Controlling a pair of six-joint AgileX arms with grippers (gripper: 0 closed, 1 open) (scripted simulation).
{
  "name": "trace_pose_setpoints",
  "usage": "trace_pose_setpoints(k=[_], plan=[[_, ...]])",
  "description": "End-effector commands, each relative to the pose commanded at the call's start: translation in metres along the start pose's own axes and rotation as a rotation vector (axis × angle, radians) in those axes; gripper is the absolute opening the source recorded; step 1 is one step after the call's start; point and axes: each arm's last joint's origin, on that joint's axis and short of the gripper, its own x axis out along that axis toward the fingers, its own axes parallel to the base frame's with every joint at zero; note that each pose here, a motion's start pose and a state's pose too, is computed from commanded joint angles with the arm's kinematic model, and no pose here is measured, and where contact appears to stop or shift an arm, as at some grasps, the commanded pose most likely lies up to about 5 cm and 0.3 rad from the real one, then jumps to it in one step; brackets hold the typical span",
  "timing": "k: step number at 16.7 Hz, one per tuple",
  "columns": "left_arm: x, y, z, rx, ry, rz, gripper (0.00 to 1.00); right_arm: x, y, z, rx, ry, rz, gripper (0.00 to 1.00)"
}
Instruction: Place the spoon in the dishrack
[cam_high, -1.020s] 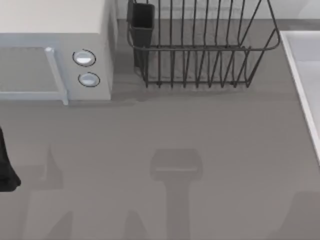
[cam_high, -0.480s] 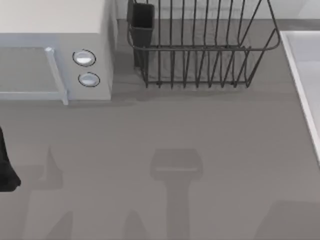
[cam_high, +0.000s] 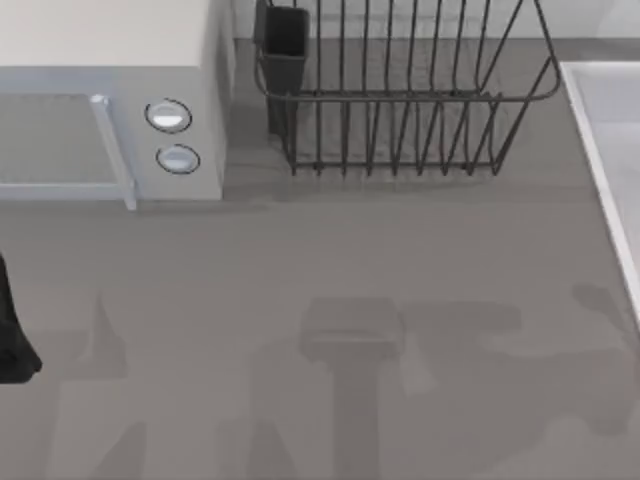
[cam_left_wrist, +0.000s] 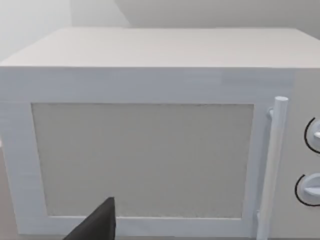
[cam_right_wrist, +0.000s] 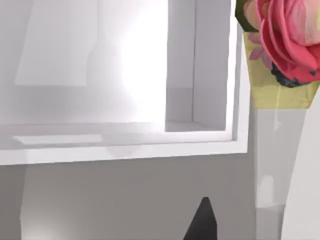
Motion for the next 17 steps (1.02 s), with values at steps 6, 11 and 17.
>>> trace_pose_setpoints(k=[6, 11, 17], plan=[[0.0, 0.0, 0.0, 0.0, 0.0, 0.0, 1.0, -0.071, 0.161, 0.056, -0.098, -0.602, -0.119, 0.0], [0.0, 0.0, 0.0, 0.0, 0.0, 0.0, 1.0, -0.163, 0.264, 0.016, 0.07, -1.078, 0.051, 0.0], [0.0, 0.0, 0.0, 0.0, 0.0, 0.0, 1.0, -0.215, 0.288, -0.026, 0.301, -1.265, 0.193, 0.0]])
